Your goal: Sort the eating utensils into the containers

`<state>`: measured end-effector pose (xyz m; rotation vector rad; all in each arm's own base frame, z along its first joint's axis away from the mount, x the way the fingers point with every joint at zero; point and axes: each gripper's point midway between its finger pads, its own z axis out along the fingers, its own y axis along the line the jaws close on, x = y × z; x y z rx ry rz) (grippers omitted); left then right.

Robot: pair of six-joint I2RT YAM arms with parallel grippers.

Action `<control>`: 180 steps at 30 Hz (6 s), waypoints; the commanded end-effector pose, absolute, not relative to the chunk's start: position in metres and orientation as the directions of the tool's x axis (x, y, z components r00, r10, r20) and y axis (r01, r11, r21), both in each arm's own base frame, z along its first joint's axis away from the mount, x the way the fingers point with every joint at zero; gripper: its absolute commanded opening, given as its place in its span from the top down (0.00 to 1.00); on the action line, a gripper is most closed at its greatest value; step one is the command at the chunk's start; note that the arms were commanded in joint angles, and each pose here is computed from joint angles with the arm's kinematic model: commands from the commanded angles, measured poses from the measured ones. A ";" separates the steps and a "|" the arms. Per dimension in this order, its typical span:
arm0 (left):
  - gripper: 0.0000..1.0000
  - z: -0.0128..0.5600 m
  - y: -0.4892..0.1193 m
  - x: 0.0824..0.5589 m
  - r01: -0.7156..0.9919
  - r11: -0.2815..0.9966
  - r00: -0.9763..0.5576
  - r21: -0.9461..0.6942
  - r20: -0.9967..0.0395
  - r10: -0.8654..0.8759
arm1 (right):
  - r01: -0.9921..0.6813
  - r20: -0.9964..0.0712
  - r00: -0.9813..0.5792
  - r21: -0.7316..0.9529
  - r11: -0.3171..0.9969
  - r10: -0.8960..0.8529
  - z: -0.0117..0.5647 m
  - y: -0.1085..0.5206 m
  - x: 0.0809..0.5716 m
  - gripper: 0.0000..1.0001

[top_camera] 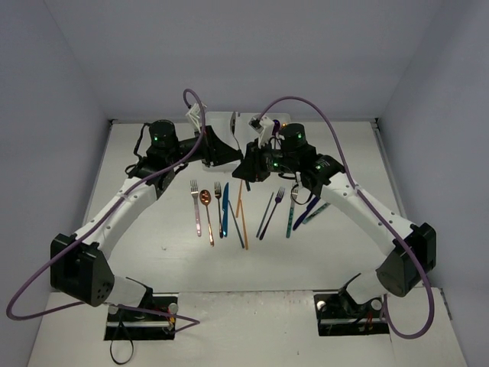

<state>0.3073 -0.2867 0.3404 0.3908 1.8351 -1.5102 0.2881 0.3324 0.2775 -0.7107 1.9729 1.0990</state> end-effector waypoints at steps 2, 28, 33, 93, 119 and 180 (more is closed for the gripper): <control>0.97 0.363 -0.288 0.295 0.753 0.195 -0.600 -0.629 -0.777 -0.190 | -0.842 -0.908 -0.417 0.373 0.389 -0.033 0.332 0.331 0.274 1.00; 0.18 0.213 -0.082 0.292 -0.023 0.939 -0.694 -0.343 -0.671 -0.262 | -0.050 -0.857 -0.515 0.020 0.999 -0.009 0.171 0.173 0.518 1.00; 0.18 0.188 -0.072 0.272 -0.079 0.948 -0.738 -0.309 -0.621 -0.264 | 0.021 -0.853 -0.522 -0.013 1.000 0.000 0.147 0.160 0.558 1.00; 0.69 0.079 -0.157 0.347 -0.196 0.959 -0.865 -0.203 -0.424 -0.267 | -0.007 -0.871 -0.474 0.155 0.988 0.133 0.234 0.097 0.364 0.46; 0.83 0.038 -0.186 0.330 -0.247 0.956 -0.900 -0.159 -0.328 -0.287 | -0.009 -0.866 -0.488 0.130 0.991 0.109 0.226 0.094 0.360 0.46; 1.00 0.403 -0.282 0.320 0.527 0.461 -0.531 -0.714 -0.700 -0.476 | -0.697 -0.901 -0.435 0.329 0.637 -0.011 0.331 0.311 0.281 0.30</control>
